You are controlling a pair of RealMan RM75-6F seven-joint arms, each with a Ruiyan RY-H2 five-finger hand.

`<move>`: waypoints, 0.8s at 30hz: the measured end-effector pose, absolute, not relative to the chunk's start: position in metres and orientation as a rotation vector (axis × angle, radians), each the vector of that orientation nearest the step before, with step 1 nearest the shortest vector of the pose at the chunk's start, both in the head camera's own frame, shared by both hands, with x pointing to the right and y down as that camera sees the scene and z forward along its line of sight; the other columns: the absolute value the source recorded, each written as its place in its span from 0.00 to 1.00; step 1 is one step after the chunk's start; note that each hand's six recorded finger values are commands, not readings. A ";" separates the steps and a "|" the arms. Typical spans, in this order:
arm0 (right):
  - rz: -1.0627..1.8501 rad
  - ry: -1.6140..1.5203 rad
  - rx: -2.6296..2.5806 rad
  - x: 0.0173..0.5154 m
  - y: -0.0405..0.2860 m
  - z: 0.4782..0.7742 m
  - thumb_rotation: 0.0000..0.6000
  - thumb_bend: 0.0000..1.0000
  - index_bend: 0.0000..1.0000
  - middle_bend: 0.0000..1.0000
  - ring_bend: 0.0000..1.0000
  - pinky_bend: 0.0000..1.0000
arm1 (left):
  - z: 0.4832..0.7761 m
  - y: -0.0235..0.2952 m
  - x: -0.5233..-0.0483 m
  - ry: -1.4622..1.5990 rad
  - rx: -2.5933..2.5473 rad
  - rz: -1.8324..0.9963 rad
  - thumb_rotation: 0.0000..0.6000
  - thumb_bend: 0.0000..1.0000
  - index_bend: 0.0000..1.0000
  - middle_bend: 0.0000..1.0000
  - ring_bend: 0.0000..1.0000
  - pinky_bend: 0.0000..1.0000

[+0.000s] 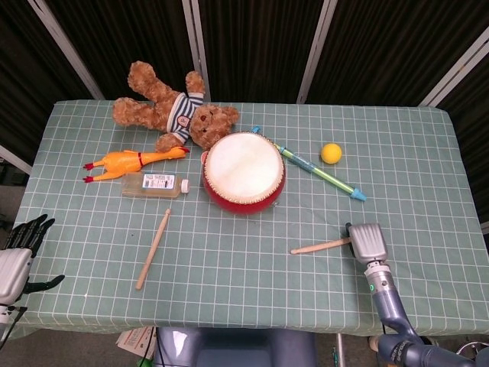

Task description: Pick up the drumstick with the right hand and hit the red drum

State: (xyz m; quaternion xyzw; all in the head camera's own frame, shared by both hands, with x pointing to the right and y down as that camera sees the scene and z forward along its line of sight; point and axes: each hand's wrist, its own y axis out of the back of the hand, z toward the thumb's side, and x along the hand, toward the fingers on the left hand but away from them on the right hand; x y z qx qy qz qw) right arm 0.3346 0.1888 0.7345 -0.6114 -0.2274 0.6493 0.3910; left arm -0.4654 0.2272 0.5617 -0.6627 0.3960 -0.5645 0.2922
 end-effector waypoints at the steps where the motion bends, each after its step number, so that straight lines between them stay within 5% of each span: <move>1: 1.645 -0.588 -1.562 0.334 0.189 0.734 1.00 0.43 1.00 1.00 1.00 0.96 | 0.561 0.227 -0.466 1.055 -1.766 -1.503 1.00 0.01 0.00 0.00 0.00 0.00; 24: 1.609 -0.876 -1.534 0.351 0.131 0.640 1.00 0.54 1.00 1.00 1.00 0.98 | 0.561 0.228 -0.465 1.049 -1.762 -1.501 1.00 0.02 0.00 0.00 0.00 0.00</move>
